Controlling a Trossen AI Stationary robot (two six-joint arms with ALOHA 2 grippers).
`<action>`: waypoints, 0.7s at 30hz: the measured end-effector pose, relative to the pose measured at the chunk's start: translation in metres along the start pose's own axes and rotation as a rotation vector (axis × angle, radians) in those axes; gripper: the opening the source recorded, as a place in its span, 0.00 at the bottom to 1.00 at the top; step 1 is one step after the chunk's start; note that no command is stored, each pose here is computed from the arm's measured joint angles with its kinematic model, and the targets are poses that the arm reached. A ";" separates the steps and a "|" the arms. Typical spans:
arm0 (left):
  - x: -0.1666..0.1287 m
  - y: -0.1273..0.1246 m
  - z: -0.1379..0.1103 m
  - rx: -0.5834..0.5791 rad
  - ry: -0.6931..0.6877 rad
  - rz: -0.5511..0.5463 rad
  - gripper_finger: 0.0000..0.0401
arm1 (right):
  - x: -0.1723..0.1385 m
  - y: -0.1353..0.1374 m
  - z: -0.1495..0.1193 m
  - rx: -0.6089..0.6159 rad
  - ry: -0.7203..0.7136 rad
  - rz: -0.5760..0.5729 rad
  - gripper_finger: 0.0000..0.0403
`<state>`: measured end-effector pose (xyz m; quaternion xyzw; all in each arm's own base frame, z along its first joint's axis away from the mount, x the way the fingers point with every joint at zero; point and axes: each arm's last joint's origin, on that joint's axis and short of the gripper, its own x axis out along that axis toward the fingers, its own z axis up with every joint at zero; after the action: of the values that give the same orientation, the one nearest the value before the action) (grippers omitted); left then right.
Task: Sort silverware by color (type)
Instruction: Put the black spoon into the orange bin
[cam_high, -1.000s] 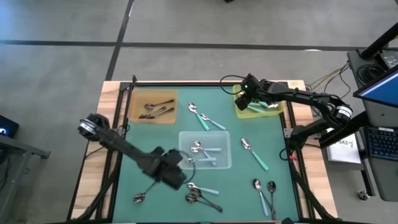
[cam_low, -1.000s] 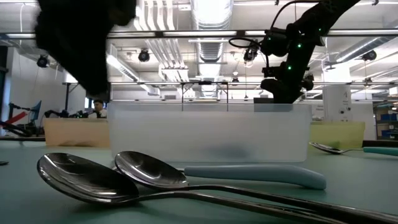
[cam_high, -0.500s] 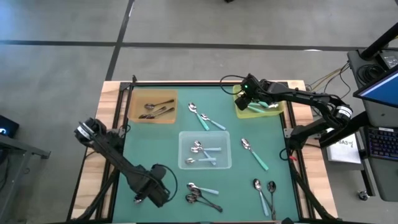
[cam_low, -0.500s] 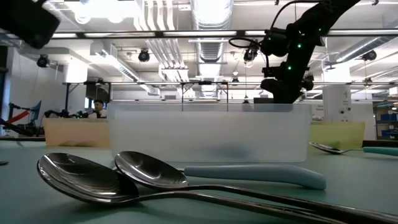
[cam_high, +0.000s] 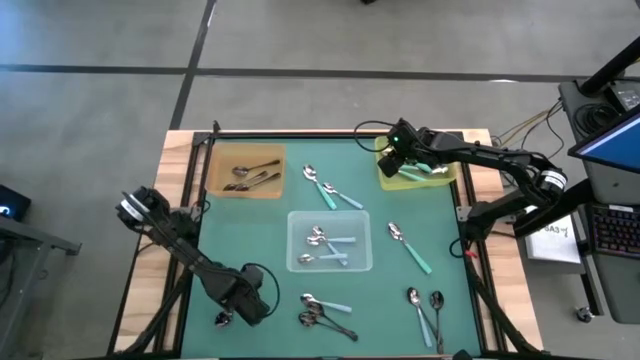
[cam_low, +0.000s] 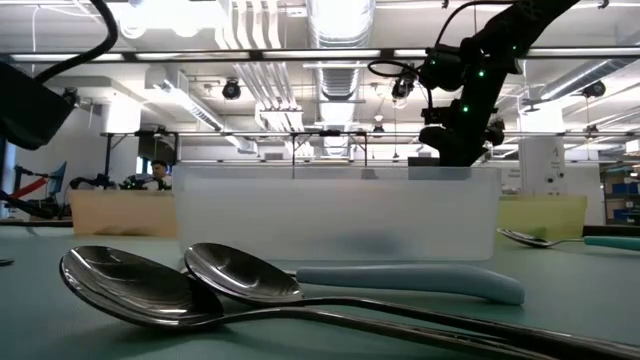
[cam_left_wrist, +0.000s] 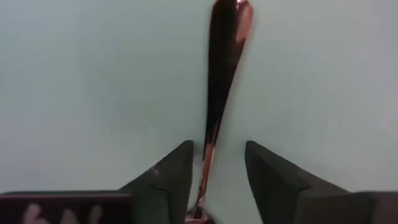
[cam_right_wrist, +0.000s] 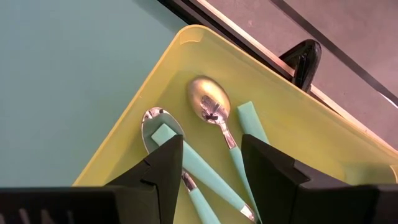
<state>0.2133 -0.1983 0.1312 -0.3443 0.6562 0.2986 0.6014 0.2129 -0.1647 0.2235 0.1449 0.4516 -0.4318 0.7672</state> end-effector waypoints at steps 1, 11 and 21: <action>0.001 0.001 0.000 0.001 -0.003 0.004 0.29 | 0.000 0.000 0.000 0.000 0.000 0.000 0.39; 0.008 0.011 0.003 -0.004 -0.018 0.040 0.02 | 0.000 0.000 0.000 0.000 0.000 0.000 0.39; -0.036 0.005 0.016 -0.019 -0.373 -0.120 0.00 | 0.000 0.000 0.000 0.001 -0.003 0.000 0.39</action>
<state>0.2198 -0.1790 0.1653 -0.3268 0.5088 0.3271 0.7262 0.2130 -0.1649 0.2236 0.1447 0.4503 -0.4321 0.7678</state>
